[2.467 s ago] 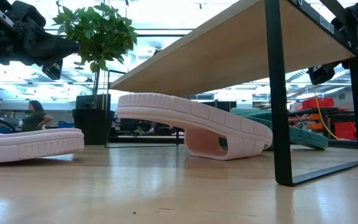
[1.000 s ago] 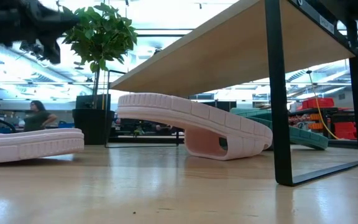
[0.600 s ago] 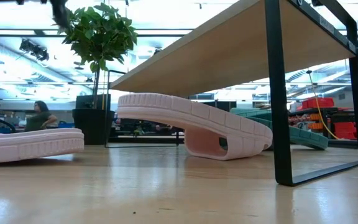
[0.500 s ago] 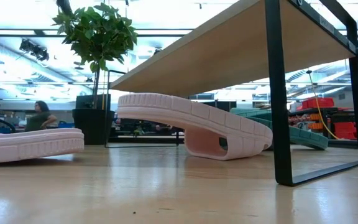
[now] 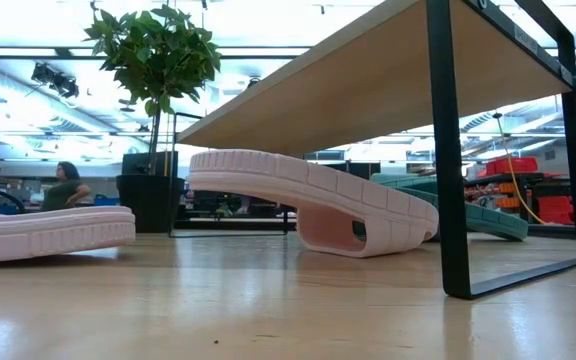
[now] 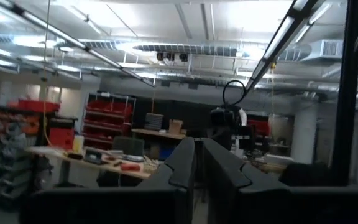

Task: Pick and place slides into the shelf
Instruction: Put the top green slide on the shelf

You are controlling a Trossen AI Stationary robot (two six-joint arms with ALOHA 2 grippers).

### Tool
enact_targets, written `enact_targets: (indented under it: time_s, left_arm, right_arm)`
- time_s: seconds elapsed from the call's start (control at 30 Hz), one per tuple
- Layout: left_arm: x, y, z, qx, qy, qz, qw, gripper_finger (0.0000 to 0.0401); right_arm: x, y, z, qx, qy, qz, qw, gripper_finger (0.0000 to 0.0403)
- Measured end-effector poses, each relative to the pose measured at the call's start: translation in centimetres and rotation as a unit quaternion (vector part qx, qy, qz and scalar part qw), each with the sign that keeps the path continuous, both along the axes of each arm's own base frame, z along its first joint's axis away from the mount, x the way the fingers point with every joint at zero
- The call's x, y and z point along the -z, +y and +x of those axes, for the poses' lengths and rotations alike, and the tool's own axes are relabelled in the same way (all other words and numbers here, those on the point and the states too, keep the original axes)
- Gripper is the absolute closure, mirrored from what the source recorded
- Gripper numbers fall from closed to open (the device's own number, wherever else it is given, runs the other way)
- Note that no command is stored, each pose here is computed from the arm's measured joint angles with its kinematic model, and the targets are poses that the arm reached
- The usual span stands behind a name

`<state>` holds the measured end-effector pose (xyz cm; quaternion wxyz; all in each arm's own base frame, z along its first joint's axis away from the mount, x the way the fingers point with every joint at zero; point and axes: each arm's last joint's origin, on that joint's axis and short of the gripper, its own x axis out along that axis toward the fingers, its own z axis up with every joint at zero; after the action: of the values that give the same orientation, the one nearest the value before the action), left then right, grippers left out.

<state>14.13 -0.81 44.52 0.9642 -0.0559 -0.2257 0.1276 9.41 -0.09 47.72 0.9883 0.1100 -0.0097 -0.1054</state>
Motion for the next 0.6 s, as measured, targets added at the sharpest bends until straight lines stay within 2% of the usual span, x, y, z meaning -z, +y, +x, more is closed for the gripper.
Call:
enact_targets:
  time_s: [0.1, 0.23, 0.37, 0.6]
  left_arm:
    - [-1.0, -0.1, 0.8, -0.011, 0.031, 0.025, 0.999, 0.0339]
    - [-1.7, -0.1, 1.8, -0.028, 0.073, 0.017, 0.997, 0.0312]
    - [-2.6, -0.2, 2.5, -0.024, 0.075, 0.001, 0.997, 0.0285]
    - [-2.8, -0.4, 3.3, -0.029, 0.088, 0.017, 0.996, 0.0255]
  right_arm:
    - [-0.7, 0.0, -0.3, 0.0, 0.016, -0.01, 1.0, 0.0385]
    - [-1.2, -0.1, -0.8, 0.0, 0.039, -0.011, 0.999, 0.0385]
    - [-1.6, -0.1, -1.0, 0.0, 0.037, -0.011, 0.999, 0.0385]
    - [-1.5, -0.1, -1.0, -0.005, 0.041, -0.011, 0.999, 0.0385]
